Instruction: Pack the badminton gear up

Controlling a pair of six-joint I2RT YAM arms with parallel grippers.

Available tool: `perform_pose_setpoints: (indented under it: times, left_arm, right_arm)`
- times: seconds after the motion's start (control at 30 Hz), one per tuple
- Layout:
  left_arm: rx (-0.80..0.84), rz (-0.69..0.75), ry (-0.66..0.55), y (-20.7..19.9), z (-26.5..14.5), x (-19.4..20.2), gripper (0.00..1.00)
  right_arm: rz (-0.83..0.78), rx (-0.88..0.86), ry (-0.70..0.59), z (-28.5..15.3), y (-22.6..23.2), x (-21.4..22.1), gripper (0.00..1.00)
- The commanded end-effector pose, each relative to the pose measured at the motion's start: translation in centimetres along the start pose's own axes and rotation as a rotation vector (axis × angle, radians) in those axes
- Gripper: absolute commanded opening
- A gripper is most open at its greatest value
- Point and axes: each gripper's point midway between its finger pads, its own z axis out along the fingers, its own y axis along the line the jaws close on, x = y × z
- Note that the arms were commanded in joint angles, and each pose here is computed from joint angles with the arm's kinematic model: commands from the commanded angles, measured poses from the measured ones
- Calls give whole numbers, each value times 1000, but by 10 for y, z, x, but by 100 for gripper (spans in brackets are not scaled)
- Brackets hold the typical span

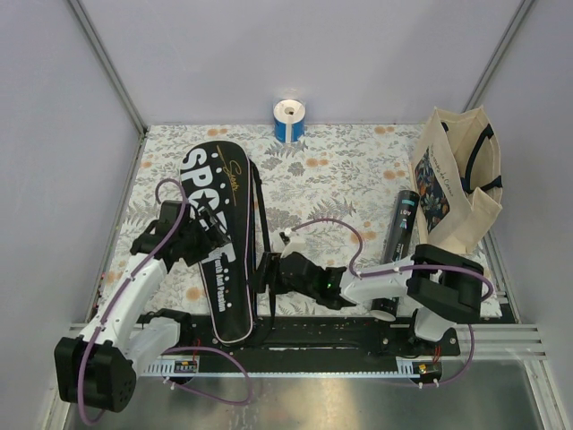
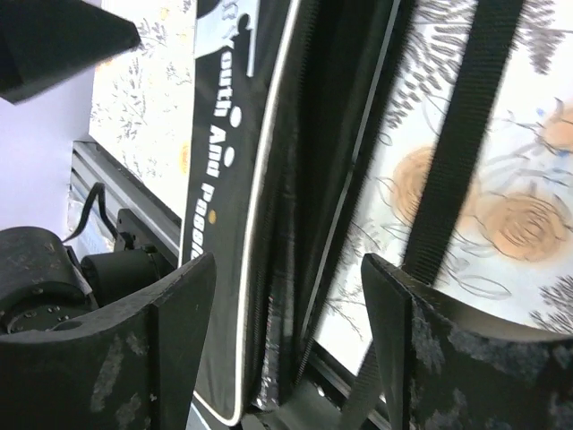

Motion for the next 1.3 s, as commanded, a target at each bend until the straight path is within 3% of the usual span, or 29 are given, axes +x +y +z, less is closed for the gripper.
perform_pose_setpoints:
  times: [0.0,0.13,0.33,0.63,0.7,0.97,1.07,1.13,1.27]
  left_arm:
    - [-165,-14,-43,27,1,-10,82]
    - [-174,-86,-19,27,10,-7,82]
    - [-269,-166,-67,52,18,-5,85]
    - [-278,-182,-92,52,8,-8,85]
    - [-260,-197,-82,51,8,-3,85]
    - [-126,-268,28,47,29,37,83]
    - [-71,-246,63,40,33,42,81]
    - [-66,-233,56,39,33,40,81]
    - [-33,-226,38,36,33,39,81]
  right_arm:
    - [-24,-24,4,17,22,-8,75]
    - [4,-91,103,31,36,15,72]
    - [-28,0,142,36,24,38,65]
    - [11,-39,36,17,12,2,6]
    - [-38,-49,24,9,14,-6,0]
    - [-63,-37,58,2,9,0,1]
    - [-64,-19,61,-2,6,0,22]
    - [-94,-11,57,-5,8,-6,46]
    - [-143,41,9,-10,6,-26,61]
